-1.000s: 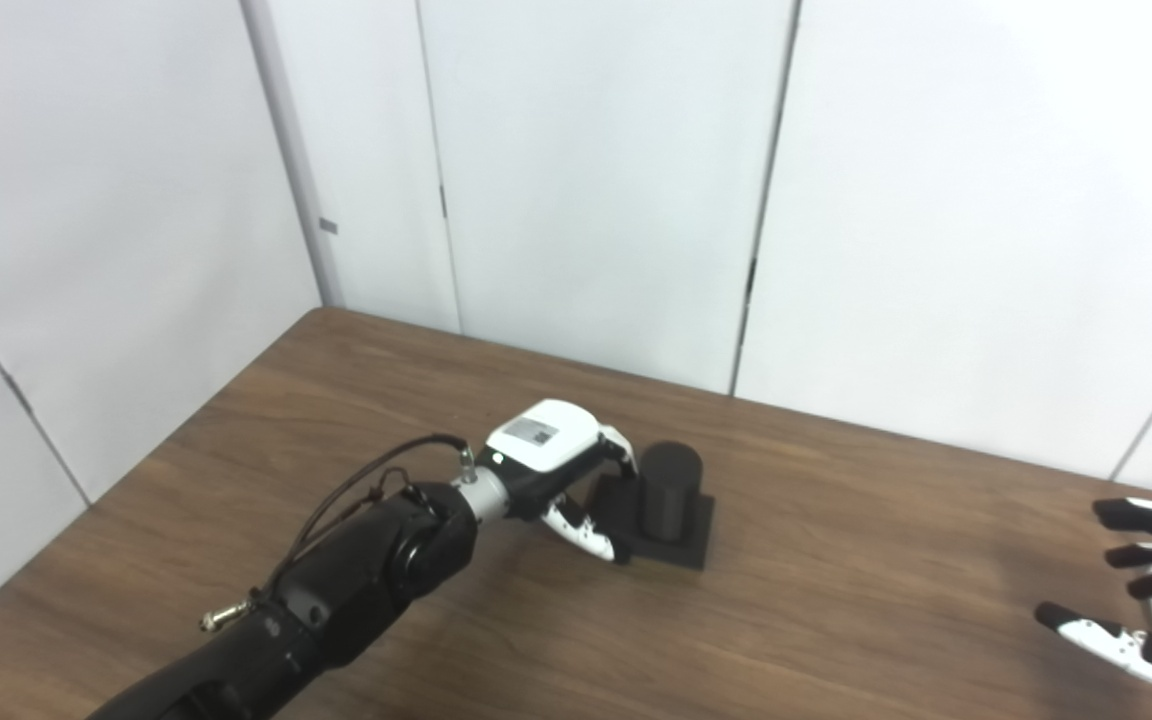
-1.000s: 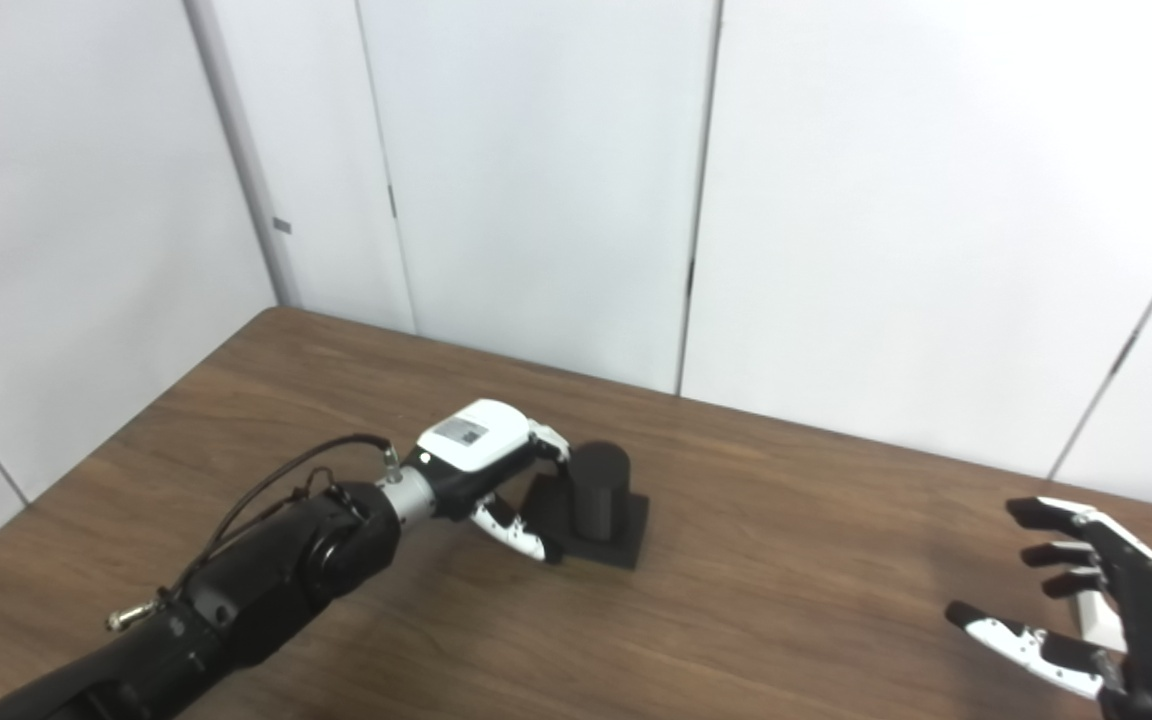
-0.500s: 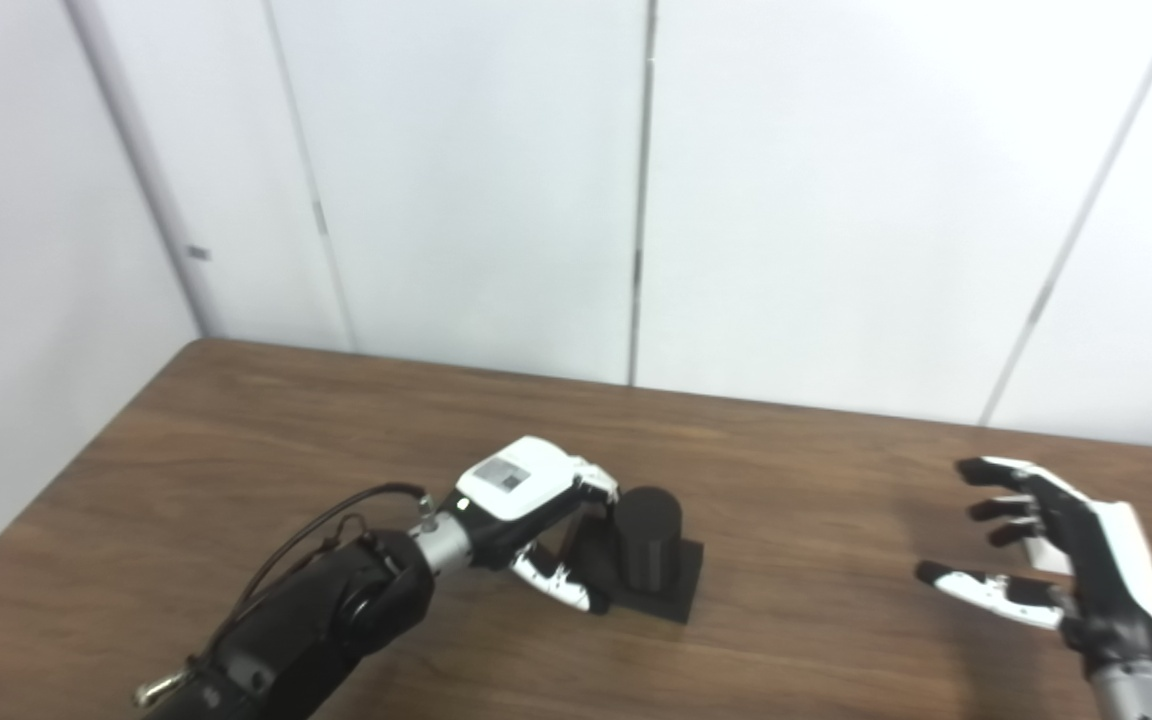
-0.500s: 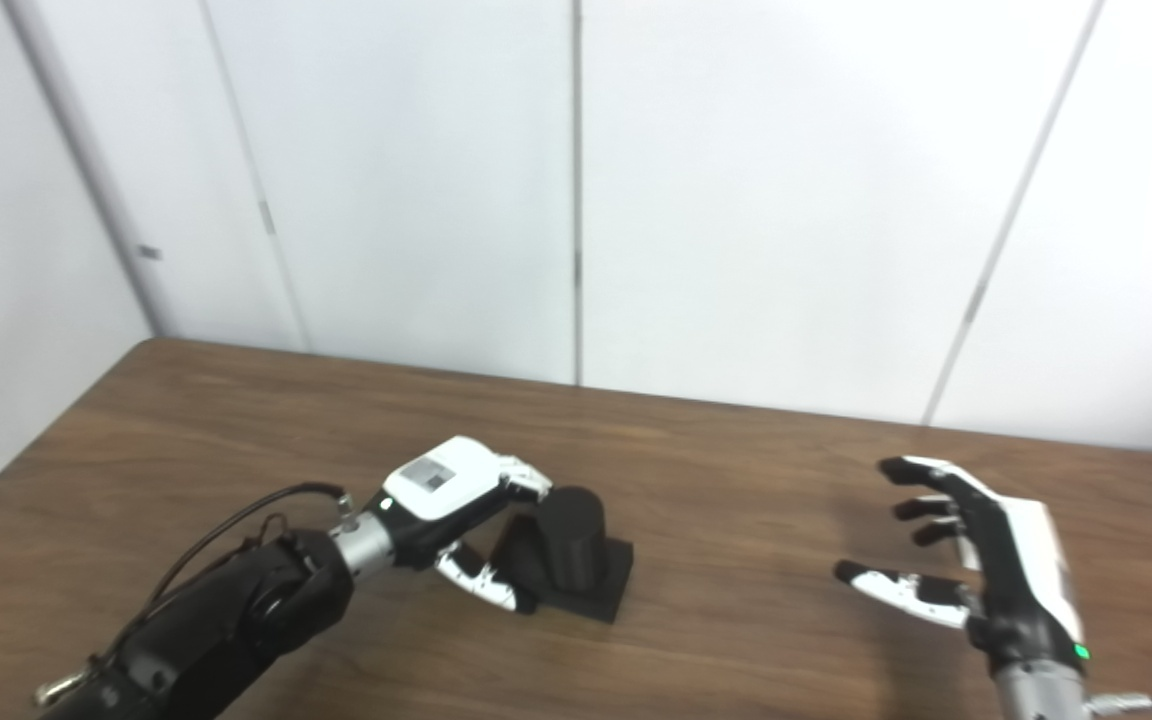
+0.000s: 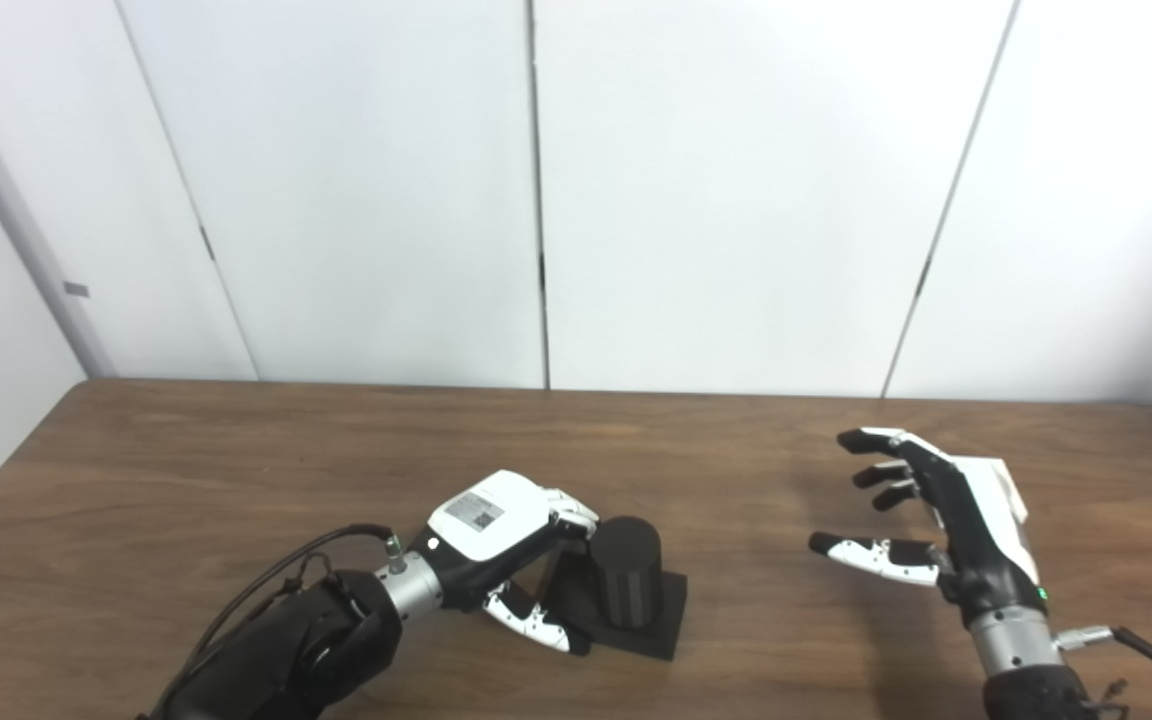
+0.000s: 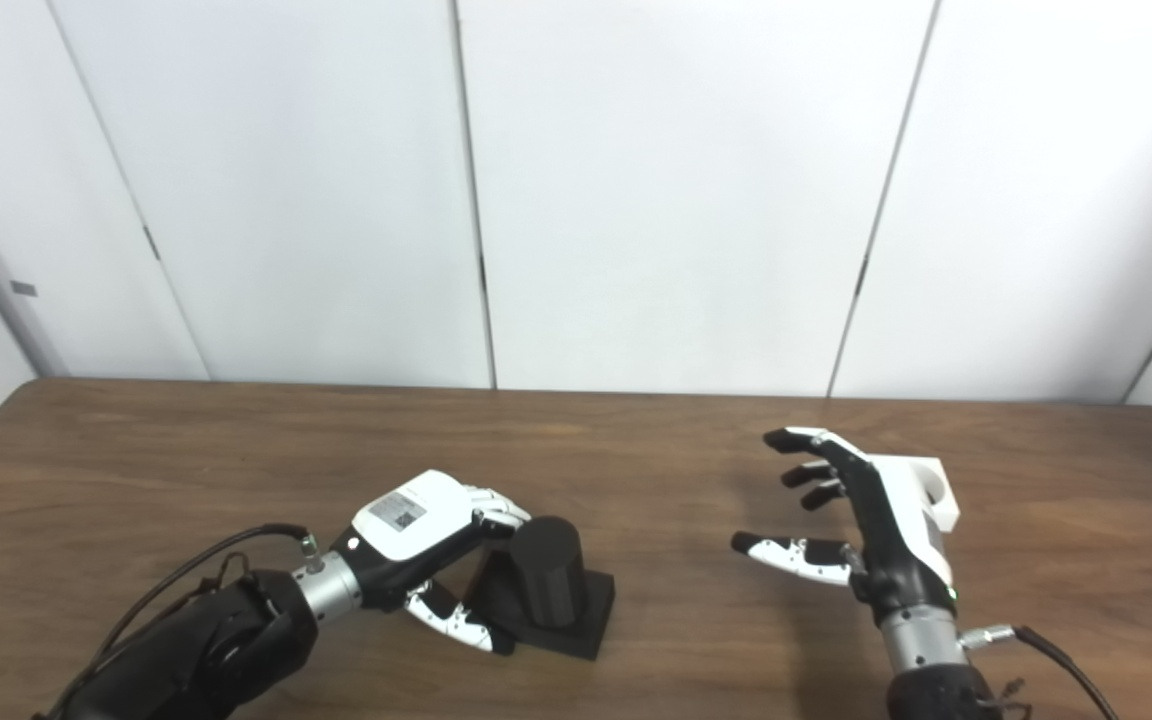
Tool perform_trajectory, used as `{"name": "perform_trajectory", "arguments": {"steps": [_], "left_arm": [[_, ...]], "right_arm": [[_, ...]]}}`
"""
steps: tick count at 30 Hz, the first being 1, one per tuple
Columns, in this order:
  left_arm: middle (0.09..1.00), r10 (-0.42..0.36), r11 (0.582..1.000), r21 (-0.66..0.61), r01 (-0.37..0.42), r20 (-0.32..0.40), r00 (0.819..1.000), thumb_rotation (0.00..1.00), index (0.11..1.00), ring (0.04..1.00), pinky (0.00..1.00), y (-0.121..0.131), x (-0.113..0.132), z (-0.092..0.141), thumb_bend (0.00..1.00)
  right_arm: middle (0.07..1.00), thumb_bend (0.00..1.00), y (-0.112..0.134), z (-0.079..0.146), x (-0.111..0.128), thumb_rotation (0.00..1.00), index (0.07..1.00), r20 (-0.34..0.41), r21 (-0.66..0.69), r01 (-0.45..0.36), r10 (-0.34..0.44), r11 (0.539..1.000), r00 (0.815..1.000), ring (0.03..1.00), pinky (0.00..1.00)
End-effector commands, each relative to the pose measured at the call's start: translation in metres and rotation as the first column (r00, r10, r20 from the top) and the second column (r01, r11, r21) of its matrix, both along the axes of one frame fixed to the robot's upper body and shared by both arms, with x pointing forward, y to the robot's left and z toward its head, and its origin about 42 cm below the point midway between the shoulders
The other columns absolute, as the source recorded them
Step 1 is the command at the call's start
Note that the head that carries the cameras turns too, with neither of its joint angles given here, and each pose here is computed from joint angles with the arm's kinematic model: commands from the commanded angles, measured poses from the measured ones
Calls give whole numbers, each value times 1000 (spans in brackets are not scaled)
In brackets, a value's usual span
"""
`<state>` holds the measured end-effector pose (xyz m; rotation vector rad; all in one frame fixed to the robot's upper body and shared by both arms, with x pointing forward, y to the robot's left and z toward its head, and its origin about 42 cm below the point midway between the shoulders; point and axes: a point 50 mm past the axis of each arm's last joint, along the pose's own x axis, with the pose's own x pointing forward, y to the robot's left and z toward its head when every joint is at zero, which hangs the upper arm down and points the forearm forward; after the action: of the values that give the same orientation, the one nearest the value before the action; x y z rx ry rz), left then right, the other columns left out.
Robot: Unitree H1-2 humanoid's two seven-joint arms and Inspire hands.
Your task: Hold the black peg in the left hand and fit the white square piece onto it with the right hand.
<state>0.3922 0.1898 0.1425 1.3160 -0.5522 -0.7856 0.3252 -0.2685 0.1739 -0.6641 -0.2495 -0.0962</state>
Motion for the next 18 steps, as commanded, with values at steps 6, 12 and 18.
{"name": "perform_trajectory", "arguments": {"steps": [6, 12, 18], "left_arm": [[799, -72, 968, 231, 99, -122, 990, 78, 494, 819, 744, 4, -27, -44, 521], [800, -62, 965, 246, 93, -130, 990, 76, 493, 817, 743, 12, -28, -47, 522], [794, -74, 967, 233, 103, -129, 989, 74, 493, 808, 745, 19, -31, -50, 522]], "right_arm": [[826, 710, -17, 68, 16, 105, 758, -25, -300, -84, 80, 950, 996, 775, 645], [858, 824, -36, 109, 36, 132, 781, -159, -545, -141, 64, 827, 985, 797, 615], [883, 883, -47, 128, 61, 122, 782, -216, -658, -138, -11, 740, 976, 856, 727]]}}
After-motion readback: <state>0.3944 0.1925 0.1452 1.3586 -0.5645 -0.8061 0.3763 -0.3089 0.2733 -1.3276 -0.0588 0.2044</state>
